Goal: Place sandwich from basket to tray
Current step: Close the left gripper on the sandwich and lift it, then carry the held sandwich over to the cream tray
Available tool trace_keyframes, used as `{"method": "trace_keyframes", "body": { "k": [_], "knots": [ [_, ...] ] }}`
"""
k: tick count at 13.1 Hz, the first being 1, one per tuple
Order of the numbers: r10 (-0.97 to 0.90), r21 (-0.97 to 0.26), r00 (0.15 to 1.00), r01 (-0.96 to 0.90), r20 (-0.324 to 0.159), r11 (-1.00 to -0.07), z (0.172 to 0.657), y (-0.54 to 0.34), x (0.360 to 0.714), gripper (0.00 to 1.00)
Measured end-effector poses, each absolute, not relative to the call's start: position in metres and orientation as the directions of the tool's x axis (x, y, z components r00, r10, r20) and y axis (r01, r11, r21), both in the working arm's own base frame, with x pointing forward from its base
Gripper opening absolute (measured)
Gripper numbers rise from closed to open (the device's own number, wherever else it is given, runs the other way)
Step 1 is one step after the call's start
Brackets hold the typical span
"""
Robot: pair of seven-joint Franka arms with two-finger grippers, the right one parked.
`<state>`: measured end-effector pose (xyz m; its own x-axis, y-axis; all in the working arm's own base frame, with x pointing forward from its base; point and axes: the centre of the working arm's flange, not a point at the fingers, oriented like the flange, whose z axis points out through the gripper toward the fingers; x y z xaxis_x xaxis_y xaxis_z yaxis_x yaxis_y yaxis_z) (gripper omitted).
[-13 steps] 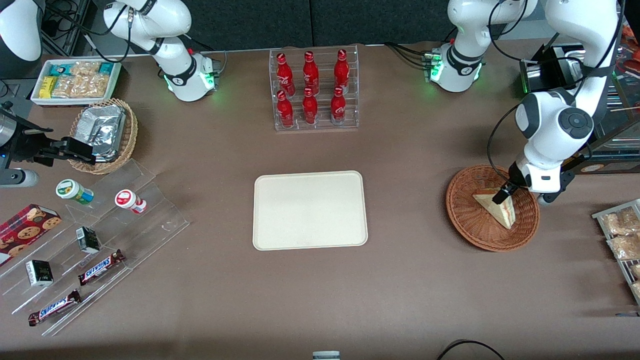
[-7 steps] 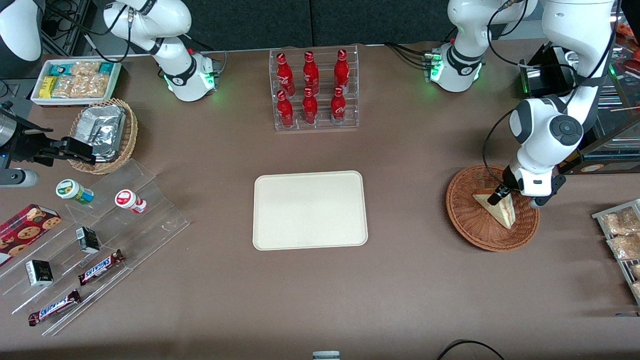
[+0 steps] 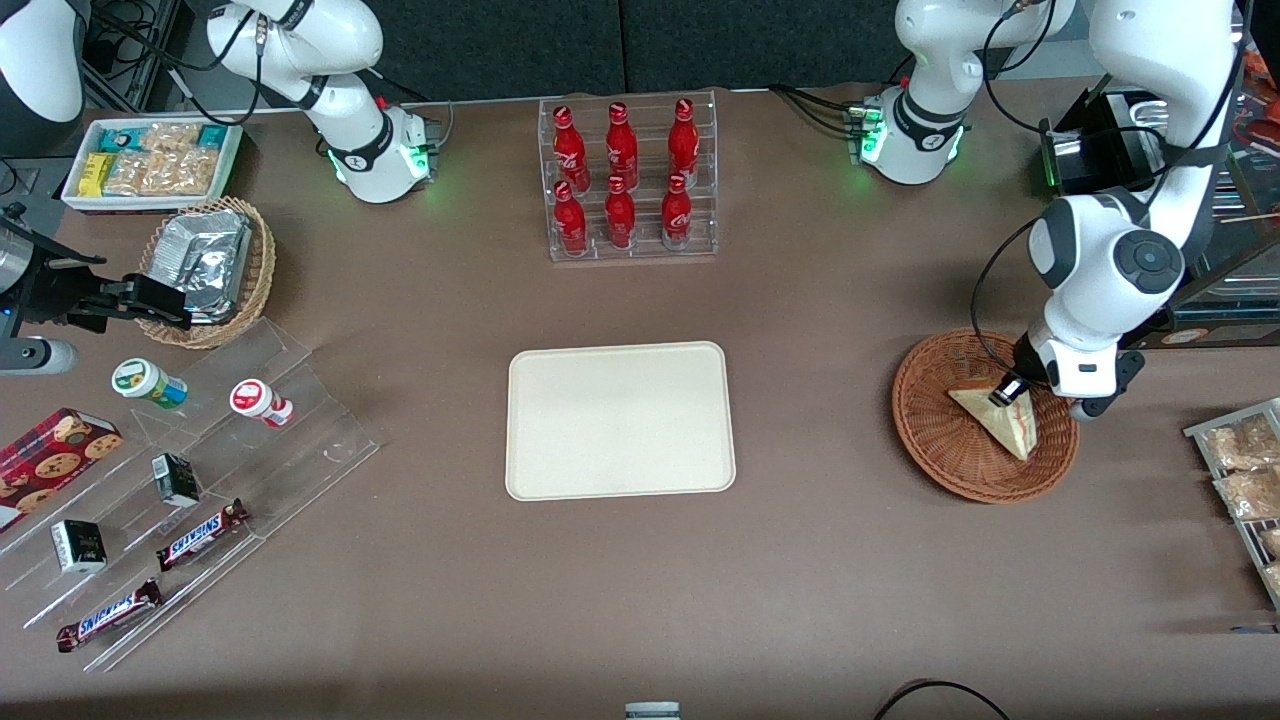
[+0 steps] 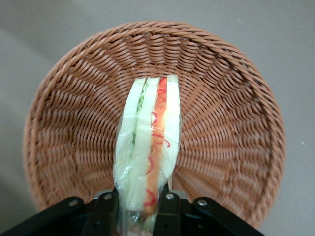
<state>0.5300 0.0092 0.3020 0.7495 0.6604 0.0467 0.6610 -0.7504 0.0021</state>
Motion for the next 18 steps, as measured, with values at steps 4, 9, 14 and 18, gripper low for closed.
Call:
{"method": "trace_keyframes", "body": {
  "k": [4,9,14,18],
  "knots": [
    [0.590,-0.069,0.807,0.588,-0.009,-0.806,0.413,-0.056,0.541,0.17],
    [0.400,-0.094,0.916,0.396,-0.028,-0.914,0.485,-0.185,0.526,0.16],
    [0.170,-0.104,0.984,0.163,-0.055,-0.981,0.450,-0.337,0.498,0.17],
    [0.059,-0.105,0.995,0.051,-0.077,-0.993,0.382,-0.442,0.498,0.17]
  ]
}}
